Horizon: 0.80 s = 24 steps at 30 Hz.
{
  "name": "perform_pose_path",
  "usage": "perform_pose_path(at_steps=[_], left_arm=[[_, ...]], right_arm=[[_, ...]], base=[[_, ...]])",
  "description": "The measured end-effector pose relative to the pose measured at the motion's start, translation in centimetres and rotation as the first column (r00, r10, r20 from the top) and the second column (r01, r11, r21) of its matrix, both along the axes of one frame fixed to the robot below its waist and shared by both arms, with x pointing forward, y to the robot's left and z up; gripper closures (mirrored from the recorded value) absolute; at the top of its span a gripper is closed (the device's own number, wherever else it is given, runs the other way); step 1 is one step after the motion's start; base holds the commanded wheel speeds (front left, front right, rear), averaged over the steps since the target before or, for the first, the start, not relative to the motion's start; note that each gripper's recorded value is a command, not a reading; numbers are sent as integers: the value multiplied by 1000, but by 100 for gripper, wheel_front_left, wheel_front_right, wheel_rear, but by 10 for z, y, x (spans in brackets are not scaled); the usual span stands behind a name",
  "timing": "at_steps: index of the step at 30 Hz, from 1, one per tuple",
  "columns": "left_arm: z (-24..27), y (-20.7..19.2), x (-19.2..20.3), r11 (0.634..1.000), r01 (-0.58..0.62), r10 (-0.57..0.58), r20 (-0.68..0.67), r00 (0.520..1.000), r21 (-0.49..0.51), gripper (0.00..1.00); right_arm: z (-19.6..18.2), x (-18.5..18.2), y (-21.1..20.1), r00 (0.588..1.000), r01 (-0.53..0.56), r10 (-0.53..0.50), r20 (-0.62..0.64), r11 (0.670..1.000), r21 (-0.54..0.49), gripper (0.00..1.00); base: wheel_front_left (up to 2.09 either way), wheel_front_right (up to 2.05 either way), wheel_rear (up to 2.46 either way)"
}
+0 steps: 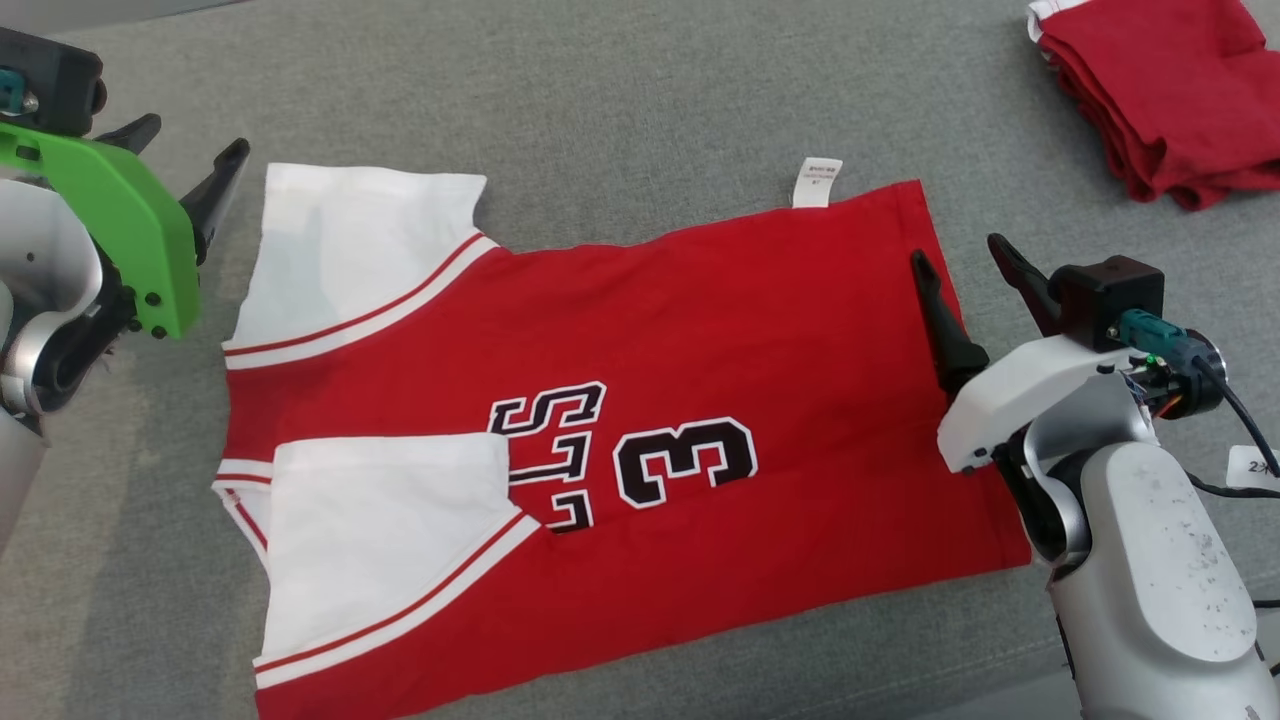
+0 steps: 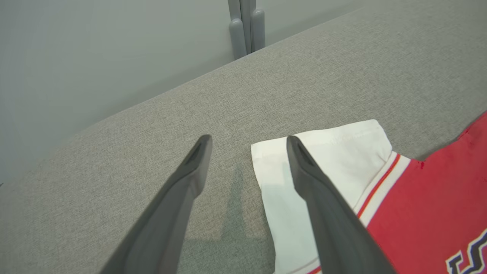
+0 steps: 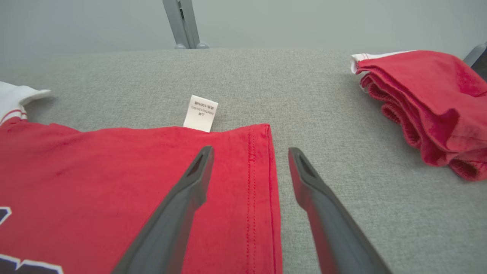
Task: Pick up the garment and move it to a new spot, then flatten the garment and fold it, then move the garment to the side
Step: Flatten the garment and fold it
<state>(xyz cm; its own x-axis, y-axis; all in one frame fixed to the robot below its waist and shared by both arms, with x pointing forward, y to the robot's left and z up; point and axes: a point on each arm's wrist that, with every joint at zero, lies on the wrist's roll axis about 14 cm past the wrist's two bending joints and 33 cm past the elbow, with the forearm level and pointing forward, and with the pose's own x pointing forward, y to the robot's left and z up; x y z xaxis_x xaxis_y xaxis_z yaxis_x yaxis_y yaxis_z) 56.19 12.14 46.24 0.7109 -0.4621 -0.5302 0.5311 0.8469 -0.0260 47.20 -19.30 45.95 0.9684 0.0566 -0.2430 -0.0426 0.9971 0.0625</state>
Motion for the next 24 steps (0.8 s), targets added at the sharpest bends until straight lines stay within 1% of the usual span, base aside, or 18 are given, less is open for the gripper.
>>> perform_pose_path(at_steps=[5,9,13,18,19,20,21,22,23,24], left_arm=[[-46,-8,10,999,30,-27,-104,994,25,0],[-78,-19,11,999,52,-48,-178,983,18,0],[-96,-26,15,998,62,-56,-221,974,19,0],[-103,-31,16,997,78,-71,-249,966,17,0],[-102,-31,15,996,82,-75,-250,965,18,7],[-102,-31,14,996,86,-78,-251,965,20,56],[-101,-31,13,996,91,-83,-252,964,21,68],[-101,-31,12,995,94,-86,-255,963,20,91],[-100,-31,10,995,98,-89,-259,962,22,100],[-99,-31,9,994,102,-92,-259,961,24,100]], right_arm=[[-20,7,-6,999,8,-8,-35,1000,-11,0],[-34,6,-17,998,32,-33,-61,999,-24,0],[-45,3,-25,995,51,-54,-89,998,-35,0],[-47,4,-30,994,64,-67,-87,997,-42,0],[-47,5,-30,994,63,-67,-85,997,-41,0],[-46,5,-30,994,62,-65,-83,997,-41,0],[-46,7,-29,995,61,-64,-80,997,-41,0],[-44,8,-29,995,60,-63,-77,997,-42,0],[-43,9,-29,996,58,-61,-72,997,-43,0],[-41,11,-28,996,57,-60,-68,997,-44,0]], base=[[0,0,0],[0,0,0],[0,0,0],[0,0,0],[0,0,0],[0,0,0],[0,0,0],[0,0,0],[0,0,0],[0,0,0]])
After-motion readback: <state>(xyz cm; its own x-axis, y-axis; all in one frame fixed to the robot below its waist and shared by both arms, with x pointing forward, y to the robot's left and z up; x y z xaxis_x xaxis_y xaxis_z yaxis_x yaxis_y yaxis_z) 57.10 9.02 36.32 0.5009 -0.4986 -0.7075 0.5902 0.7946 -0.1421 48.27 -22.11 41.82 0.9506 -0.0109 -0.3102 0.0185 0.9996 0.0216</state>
